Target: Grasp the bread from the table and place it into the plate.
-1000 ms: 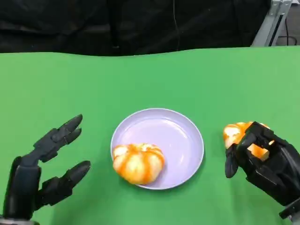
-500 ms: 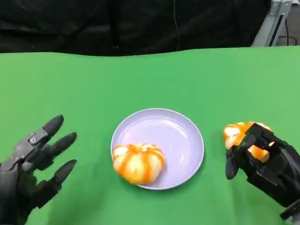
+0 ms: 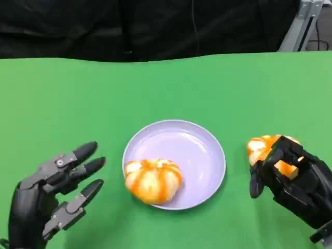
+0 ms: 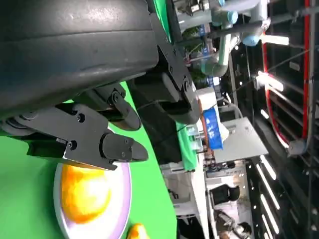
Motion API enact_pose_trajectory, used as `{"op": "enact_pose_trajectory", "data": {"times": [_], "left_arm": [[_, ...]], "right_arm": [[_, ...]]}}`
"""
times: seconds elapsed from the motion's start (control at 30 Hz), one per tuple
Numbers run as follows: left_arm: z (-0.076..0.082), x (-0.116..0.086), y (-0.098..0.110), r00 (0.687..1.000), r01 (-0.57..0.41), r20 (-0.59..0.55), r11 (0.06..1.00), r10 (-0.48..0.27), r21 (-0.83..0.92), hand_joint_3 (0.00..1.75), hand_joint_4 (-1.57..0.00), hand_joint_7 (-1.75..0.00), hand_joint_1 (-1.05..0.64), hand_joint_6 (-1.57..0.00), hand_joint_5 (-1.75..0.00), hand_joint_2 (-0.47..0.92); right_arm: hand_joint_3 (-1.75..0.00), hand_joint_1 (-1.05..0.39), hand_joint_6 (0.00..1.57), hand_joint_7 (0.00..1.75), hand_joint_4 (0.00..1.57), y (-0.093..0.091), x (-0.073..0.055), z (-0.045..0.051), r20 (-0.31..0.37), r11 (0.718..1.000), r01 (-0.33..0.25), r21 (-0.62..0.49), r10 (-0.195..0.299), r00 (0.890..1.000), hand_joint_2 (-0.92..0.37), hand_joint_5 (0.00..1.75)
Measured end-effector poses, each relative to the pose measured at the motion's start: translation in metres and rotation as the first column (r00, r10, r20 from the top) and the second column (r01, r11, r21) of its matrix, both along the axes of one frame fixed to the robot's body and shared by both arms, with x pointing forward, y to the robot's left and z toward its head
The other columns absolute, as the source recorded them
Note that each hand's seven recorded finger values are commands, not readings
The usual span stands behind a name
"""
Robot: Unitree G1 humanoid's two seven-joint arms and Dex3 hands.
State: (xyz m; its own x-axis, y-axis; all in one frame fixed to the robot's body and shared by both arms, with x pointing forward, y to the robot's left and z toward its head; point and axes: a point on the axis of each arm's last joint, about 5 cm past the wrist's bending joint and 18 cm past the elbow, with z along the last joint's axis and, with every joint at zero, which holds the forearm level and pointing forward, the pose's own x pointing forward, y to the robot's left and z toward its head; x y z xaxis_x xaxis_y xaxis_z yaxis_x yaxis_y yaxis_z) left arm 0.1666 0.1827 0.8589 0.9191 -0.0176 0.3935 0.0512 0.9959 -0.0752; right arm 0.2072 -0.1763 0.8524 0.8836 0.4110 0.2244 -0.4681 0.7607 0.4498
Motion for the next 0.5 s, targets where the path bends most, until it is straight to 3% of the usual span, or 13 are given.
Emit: {"op": "enact_pose_trajectory", "data": {"times": [0.03, 0.07, 0.1, 0.2, 0.3, 0.5], "left_arm": [[0.0001, 0.0001, -0.0001, 1.0, -0.003, -0.001, 1.0, 0.003, 0.011, 0.39, -1.01, -0.18, 0.03, -1.1, -0.11, 0.92], [0.0003, 0.0002, -0.0002, 1.0, -0.007, -0.004, 0.999, 0.007, 0.035, 0.42, -1.01, -0.34, 0.02, -1.08, -0.23, 0.92], [0.0001, 0.0003, -0.0012, 1.0, -0.006, -0.008, 0.998, 0.006, 0.057, 0.45, -0.88, -0.67, 0.02, -0.95, -0.58, 0.92], [-0.0018, 0.0001, -0.005, 1.0, -0.005, -0.019, 0.998, 0.006, 0.061, 0.46, -0.66, -0.98, -0.02, -0.81, -1.12, 0.92], [-0.0029, 0.0002, -0.0066, 1.0, -0.009, -0.023, 0.999, 0.01, 0.05, 0.46, -0.6, -1.06, -0.04, -0.78, -1.28, 0.92], [-0.0038, 0.0002, -0.0069, 0.999, -0.017, -0.035, 0.999, 0.018, 0.04, 0.45, -0.58, -1.1, -0.07, -0.78, -1.34, 0.92]], "right_arm": [[-0.8, -0.03, 0.61, 1.46, 0.68, 0.0, 0.0, 0.0, 0.0, 1.0, 0.0, 0.0, 0.0, 1.0, -0.89, 1.75], [-0.8, -0.03, 0.61, 1.45, 0.68, -0.0001, 0.0, 0.0002, 0.0, 1.0, 0.0, 0.001, 0.0, 1.0, -0.89, 1.75], [-0.8, -0.03, 0.61, 1.46, 0.67, -0.0001, 0.0002, 0.0006, -0.001, 1.0, -0.002, 0.001, 0.002, 1.0, -0.89, 1.75], [-0.8, -0.02, 0.62, 1.46, 0.68, 0.0, 0.0005, 0.0016, -0.001, 1.0, -0.006, 0.003, 0.006, 1.0, -0.9, 1.75], [-0.8, -0.03, 0.62, 1.47, 0.68, 0.0, 0.0008, 0.0025, 0.002, 1.0, -0.004, 0.001, 0.004, 1.0, -0.9, 1.75], [-0.81, -0.04, 0.61, 1.48, 0.68, -0.0001, 0.0008, 0.0026, 0.003, 1.0, -0.003, 0.001, 0.003, 1.0, -0.89, 1.75]]}}
